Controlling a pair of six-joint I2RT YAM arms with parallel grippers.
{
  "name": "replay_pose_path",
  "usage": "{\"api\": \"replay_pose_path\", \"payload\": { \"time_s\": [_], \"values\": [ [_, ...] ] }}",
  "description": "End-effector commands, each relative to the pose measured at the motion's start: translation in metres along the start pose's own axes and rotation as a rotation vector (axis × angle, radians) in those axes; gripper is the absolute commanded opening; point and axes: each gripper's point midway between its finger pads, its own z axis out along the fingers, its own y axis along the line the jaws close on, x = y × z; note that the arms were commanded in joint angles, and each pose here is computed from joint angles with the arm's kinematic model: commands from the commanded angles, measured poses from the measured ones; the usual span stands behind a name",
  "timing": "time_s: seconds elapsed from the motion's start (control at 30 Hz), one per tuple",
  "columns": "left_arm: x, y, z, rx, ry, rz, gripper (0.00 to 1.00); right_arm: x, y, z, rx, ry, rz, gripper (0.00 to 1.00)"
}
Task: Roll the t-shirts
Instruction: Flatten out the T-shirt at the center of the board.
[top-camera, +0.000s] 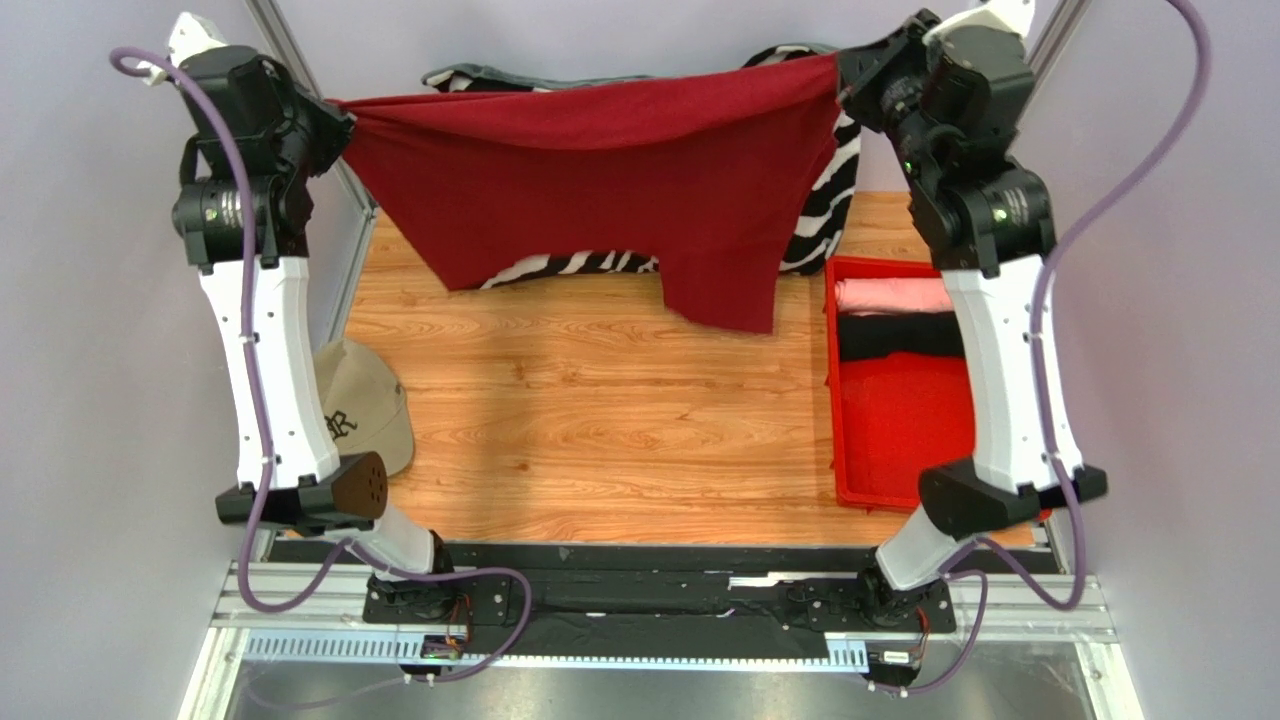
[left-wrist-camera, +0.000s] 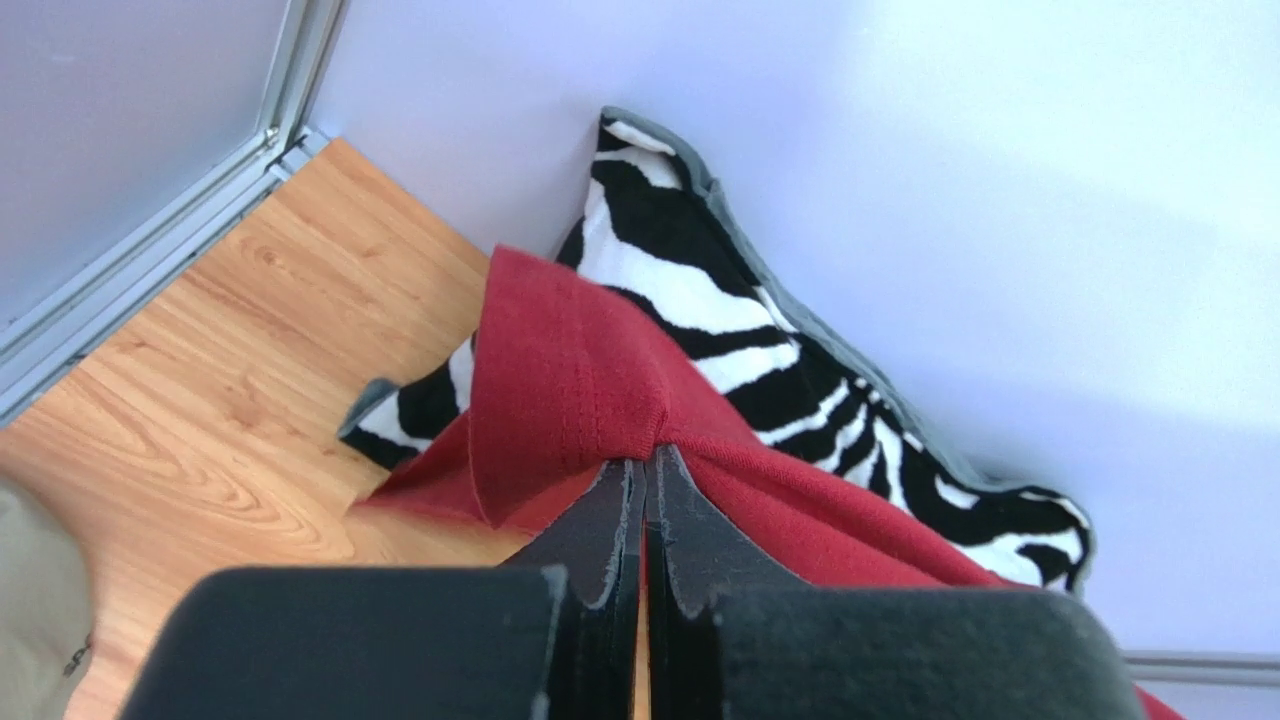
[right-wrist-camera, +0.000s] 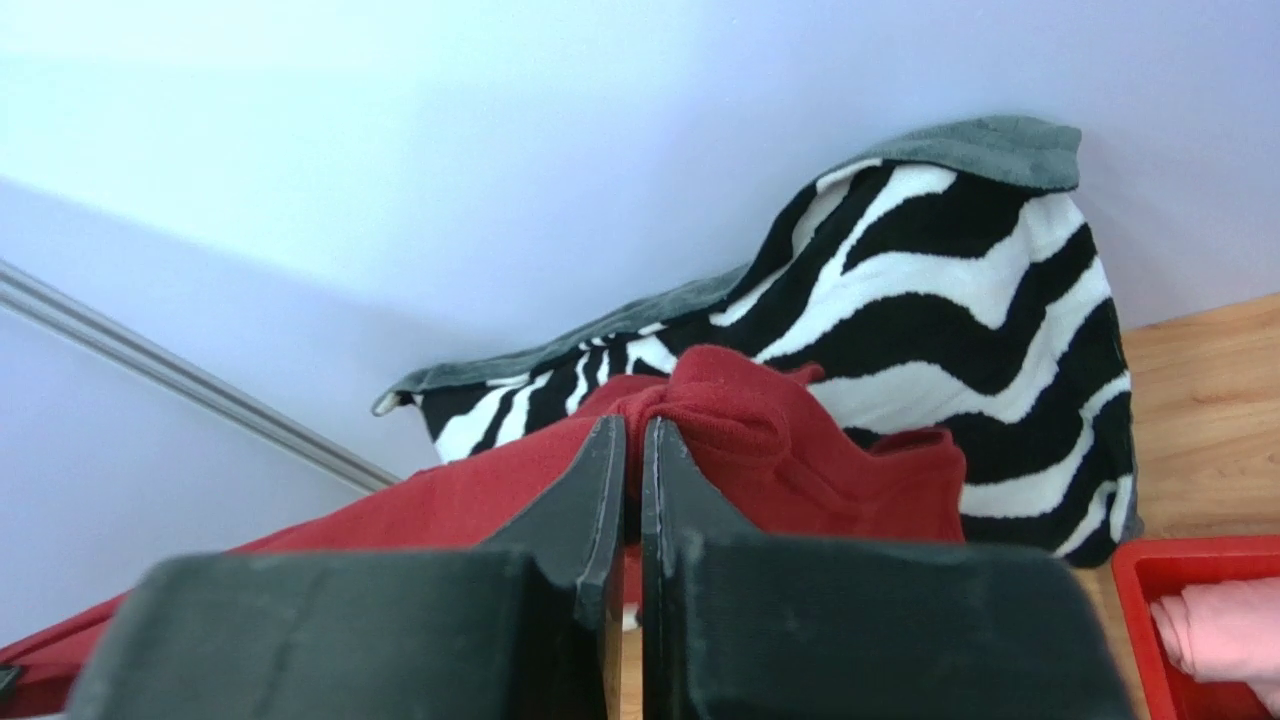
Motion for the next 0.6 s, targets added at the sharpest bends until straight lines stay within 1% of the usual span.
{"api": "replay_pose_path", "payload": {
  "time_s": [0.0,0.03,0.07,0.1,0.13,0.17,0.2,0.23,0.27,0.3,0.33,0.37,0.4,0.43,0.5,0.53,0.57],
  "values": [
    [-0.009,0.013,-0.052,0.011,-0.037,0.006,0.0,-0.024,0.003,-0.052,-0.06,-0.07,0.065,0.0],
    [-0.004,0.019,-0.056,0.008,-0.033,-0.001,0.0,-0.009,-0.006,-0.053,-0.037,-0.035,0.08,0.0],
    [0.021,0.041,-0.047,-0.046,0.031,-0.002,0.0,-0.011,-0.007,-0.075,-0.059,-0.037,0.095,0.0],
    [0.025,0.044,-0.064,-0.033,0.026,-0.005,0.0,0.033,-0.031,-0.067,0.0,0.06,0.083,0.0],
    [0.035,0.055,-0.067,-0.055,0.043,-0.006,0.0,0.048,-0.035,-0.075,-0.003,0.099,0.112,0.0],
    [0.066,0.082,-0.059,-0.122,0.112,-0.003,0.0,0.063,-0.043,-0.081,0.006,0.135,0.122,0.0],
    [0.075,0.092,-0.072,-0.131,0.12,-0.008,0.0,0.073,-0.051,-0.097,0.006,0.154,0.136,0.0],
    [0.11,0.122,-0.067,-0.203,0.197,-0.007,0.0,0.118,-0.072,-0.099,0.045,0.257,0.133,0.0],
    [0.126,0.137,-0.069,-0.241,0.226,-0.01,0.0,0.14,-0.084,-0.105,0.07,0.304,0.155,0.0],
    [0.137,0.153,-0.079,-0.279,0.229,-0.015,0.0,0.15,-0.091,-0.119,0.07,0.319,0.166,0.0],
    [0.154,0.17,-0.082,-0.325,0.253,-0.03,0.0,0.196,-0.118,-0.125,0.126,0.417,0.16,0.0],
    [0.192,0.205,-0.083,-0.412,0.33,-0.029,0.0,0.212,-0.127,-0.132,0.145,0.448,0.176,0.0],
    [0.202,0.218,-0.088,-0.434,0.33,-0.033,0.0,0.226,-0.137,-0.139,0.161,0.474,0.179,0.0],
    [0.236,0.247,-0.093,-0.511,0.396,-0.044,0.0,0.259,-0.158,-0.152,0.201,0.538,0.174,0.0],
    [0.262,0.27,-0.1,-0.564,0.435,-0.071,0.0,0.287,-0.178,-0.167,0.244,0.595,0.178,0.0],
    [0.288,0.291,-0.107,-0.619,0.489,-0.092,0.0,0.295,-0.183,-0.175,0.244,0.609,0.185,0.0],
    [0.297,0.301,-0.111,-0.649,0.504,-0.109,0.0,0.321,-0.202,-0.186,0.286,0.663,0.178,0.0]
  ]
}}
